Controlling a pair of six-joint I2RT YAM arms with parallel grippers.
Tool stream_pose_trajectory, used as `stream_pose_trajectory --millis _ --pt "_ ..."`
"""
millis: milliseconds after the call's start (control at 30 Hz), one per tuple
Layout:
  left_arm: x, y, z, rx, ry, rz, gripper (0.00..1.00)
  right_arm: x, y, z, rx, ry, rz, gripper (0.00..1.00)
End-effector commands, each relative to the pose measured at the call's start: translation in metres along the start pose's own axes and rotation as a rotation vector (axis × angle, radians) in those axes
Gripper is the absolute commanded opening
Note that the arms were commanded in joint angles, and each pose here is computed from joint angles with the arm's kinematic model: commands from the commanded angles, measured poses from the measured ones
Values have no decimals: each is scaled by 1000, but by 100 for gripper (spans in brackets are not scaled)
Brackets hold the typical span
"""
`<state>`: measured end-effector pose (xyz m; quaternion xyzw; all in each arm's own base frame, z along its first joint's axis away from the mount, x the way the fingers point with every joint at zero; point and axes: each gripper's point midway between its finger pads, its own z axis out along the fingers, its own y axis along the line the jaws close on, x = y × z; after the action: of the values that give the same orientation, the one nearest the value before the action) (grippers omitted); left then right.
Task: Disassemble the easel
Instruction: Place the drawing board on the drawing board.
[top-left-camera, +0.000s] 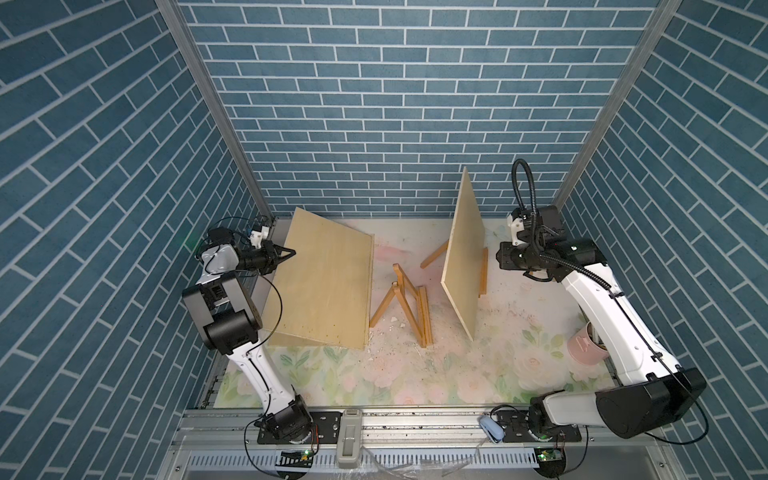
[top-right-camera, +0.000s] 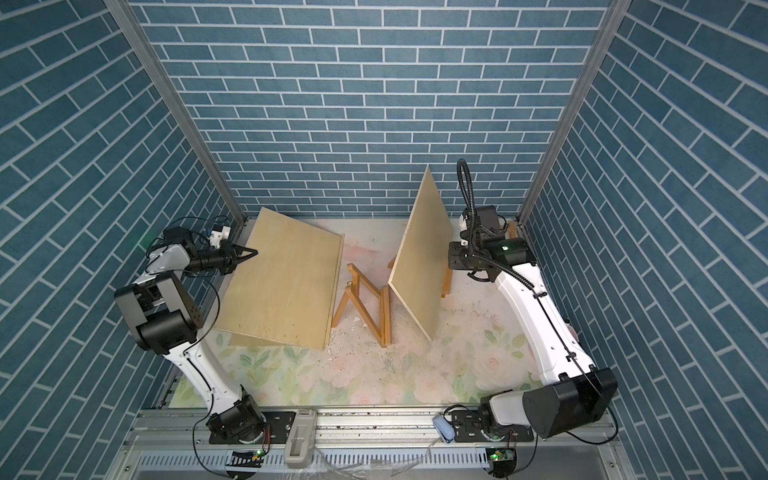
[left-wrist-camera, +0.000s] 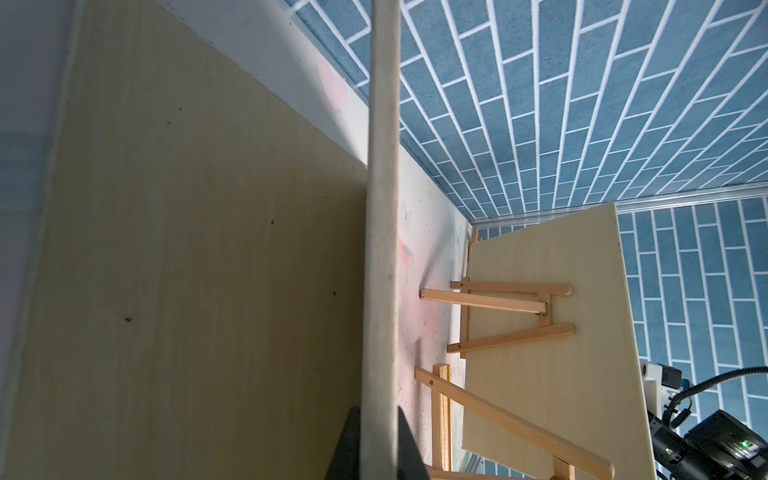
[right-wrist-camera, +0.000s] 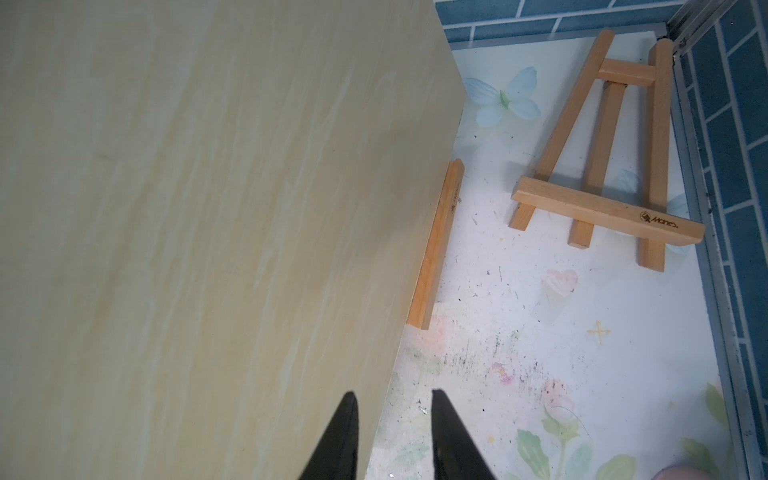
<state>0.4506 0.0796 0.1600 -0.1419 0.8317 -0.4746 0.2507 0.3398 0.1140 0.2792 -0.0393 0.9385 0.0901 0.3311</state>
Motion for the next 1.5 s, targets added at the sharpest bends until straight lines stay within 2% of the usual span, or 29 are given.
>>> stream_pose_trajectory --millis 0,200,367,700,933,1333,1400,1467 --pt "1 3 -3 52 16 0 5 0 0 -2 25 15 31 31" --pt "13 30 -1 -18 74 -43 19 -3 4 0 30 21 21 31" --pt "13 41 -6 -89 84 -42 25 -6 8 4 30 26 12 31" --pt "11 67 -23 -331 123 -25 25 -10 13 11 32 41 -6 32" --pt "9 73 -15 -330 113 -36 26 -10 16 15 31 53 -12 32" --pt "10 109 -1 -396 135 -94 27 -7 16 13 50 76 -25 32" --pt "11 112 -1 -416 142 -97 42 -7 15 12 53 75 -26 31" --pt "9 110 -1 -423 143 -88 45 -8 15 11 56 75 -25 32"
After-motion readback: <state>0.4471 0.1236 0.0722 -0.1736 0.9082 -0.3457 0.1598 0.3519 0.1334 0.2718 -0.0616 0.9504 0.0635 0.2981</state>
